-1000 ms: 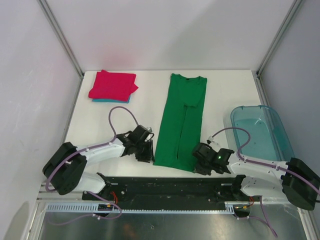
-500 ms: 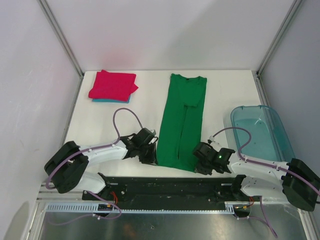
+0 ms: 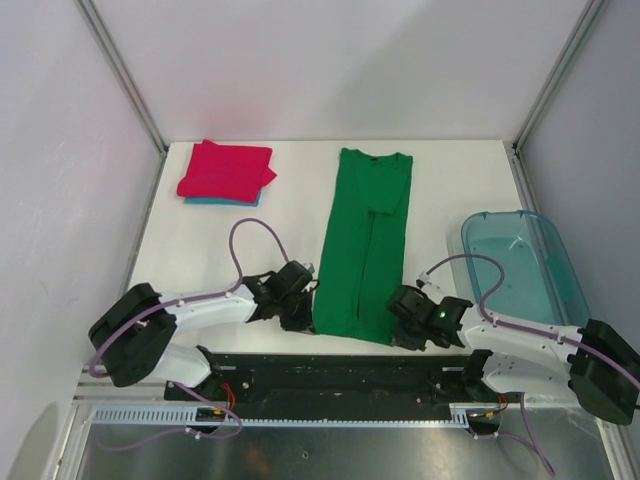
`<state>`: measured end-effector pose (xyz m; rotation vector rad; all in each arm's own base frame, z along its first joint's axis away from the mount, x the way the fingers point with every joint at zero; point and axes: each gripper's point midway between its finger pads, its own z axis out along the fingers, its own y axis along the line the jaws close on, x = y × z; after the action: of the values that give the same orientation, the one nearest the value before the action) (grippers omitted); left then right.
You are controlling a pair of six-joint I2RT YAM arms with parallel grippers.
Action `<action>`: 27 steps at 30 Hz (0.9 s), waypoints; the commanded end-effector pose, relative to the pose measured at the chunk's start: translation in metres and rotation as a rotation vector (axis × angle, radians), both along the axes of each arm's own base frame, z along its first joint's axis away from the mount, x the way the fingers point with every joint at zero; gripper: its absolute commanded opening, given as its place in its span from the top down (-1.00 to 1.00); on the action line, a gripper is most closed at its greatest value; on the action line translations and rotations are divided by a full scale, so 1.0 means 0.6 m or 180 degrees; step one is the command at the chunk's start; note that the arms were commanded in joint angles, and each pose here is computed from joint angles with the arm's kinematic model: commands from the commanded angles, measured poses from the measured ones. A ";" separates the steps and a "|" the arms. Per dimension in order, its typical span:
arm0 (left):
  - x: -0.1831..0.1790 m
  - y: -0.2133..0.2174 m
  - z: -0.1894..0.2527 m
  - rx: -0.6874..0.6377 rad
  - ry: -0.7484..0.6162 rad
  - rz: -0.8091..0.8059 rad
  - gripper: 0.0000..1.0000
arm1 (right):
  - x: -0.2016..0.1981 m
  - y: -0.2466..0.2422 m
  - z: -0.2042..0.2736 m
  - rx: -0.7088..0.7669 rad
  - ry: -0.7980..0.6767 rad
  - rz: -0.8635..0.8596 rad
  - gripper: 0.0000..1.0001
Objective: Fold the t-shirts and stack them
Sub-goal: Grab the bottom of the folded rectangular tshirt with both arms
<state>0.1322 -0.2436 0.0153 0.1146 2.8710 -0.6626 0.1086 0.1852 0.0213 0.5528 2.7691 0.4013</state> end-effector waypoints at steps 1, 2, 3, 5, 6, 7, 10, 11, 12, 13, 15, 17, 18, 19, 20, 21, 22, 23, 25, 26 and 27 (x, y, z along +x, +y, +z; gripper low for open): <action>-0.022 -0.001 0.008 -0.0065 -0.0010 0.0026 1.00 | -0.011 -0.008 0.002 -0.0072 -0.0069 0.0042 0.97; -0.028 -0.001 0.010 -0.0088 -0.0015 0.0037 1.00 | -0.016 -0.007 0.003 -0.0069 -0.0067 0.0056 0.98; -0.034 0.000 0.012 -0.0109 -0.0019 0.0042 1.00 | -0.022 -0.006 0.004 -0.0066 -0.0067 0.0075 0.99; -0.045 0.002 0.017 -0.0162 -0.0021 0.0056 1.00 | -0.033 -0.005 0.008 -0.0053 -0.0067 0.0107 1.00; -0.052 0.003 0.019 -0.0186 -0.0019 0.0053 1.00 | -0.038 -0.006 0.011 -0.0045 -0.0066 0.0122 1.00; -0.058 0.003 0.023 -0.0216 -0.0021 0.0047 1.00 | -0.044 -0.006 0.015 -0.0026 -0.0070 0.0135 1.00; -0.071 0.000 0.039 -0.0296 -0.0052 0.0017 1.00 | -0.052 -0.008 0.039 0.0030 -0.0144 0.0161 1.00; -0.072 -0.002 0.047 -0.0325 -0.0073 0.0009 1.00 | -0.051 -0.008 0.050 0.0048 -0.0193 0.0164 1.00; -0.068 -0.006 0.057 -0.0357 -0.0113 0.0014 1.00 | -0.049 -0.008 0.062 0.0068 -0.0251 0.0174 1.00; -0.063 -0.011 0.068 -0.0385 -0.0167 0.0013 1.00 | -0.042 -0.006 0.076 0.0081 -0.0333 0.0176 1.00; -0.046 -0.020 0.090 -0.0382 -0.0286 0.0012 1.00 | -0.024 -0.003 0.101 0.0067 -0.0505 0.0189 1.00; -0.021 -0.028 0.109 -0.0355 -0.0395 0.0048 1.00 | 0.002 0.001 0.122 -0.0019 -0.0647 0.0232 1.00; -0.007 -0.032 0.117 -0.0345 -0.0442 0.0082 1.00 | 0.017 0.001 0.131 -0.0077 -0.0712 0.0241 1.00; 0.010 -0.037 0.126 -0.0346 -0.0494 0.0130 1.00 | 0.034 0.001 0.138 -0.0143 -0.0771 0.0248 1.00; 0.027 -0.040 0.133 -0.0340 -0.0543 0.0167 1.00 | 0.053 0.000 0.145 -0.0199 -0.0825 0.0245 1.00; 0.046 -0.045 0.142 -0.0341 -0.0595 0.0203 1.00 | 0.074 -0.001 0.151 -0.0235 -0.0874 0.0218 1.00; 0.067 -0.053 0.152 -0.0329 -0.0666 0.0202 1.00 | 0.095 -0.002 0.155 -0.0256 -0.0913 0.0206 1.00; 0.089 -0.059 0.159 -0.0298 -0.0731 0.0204 1.00 | 0.119 -0.006 0.158 -0.0259 -0.0944 0.0146 1.00; 0.132 -0.071 0.168 -0.0248 -0.0820 0.0228 1.00 | 0.165 -0.010 0.162 -0.0241 -0.1006 0.0095 1.00; 0.152 -0.076 0.168 -0.0214 -0.0840 0.0245 1.00 | 0.187 -0.011 0.163 -0.0223 -0.1038 0.0061 1.00; 0.170 -0.082 0.169 -0.0191 -0.0860 0.0256 1.00 | 0.207 -0.012 0.162 -0.0216 -0.1061 0.0039 1.00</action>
<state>0.1875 -0.2844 0.1061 0.0397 2.6514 -0.7360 0.1837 0.1794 0.1048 0.4911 2.5397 0.3566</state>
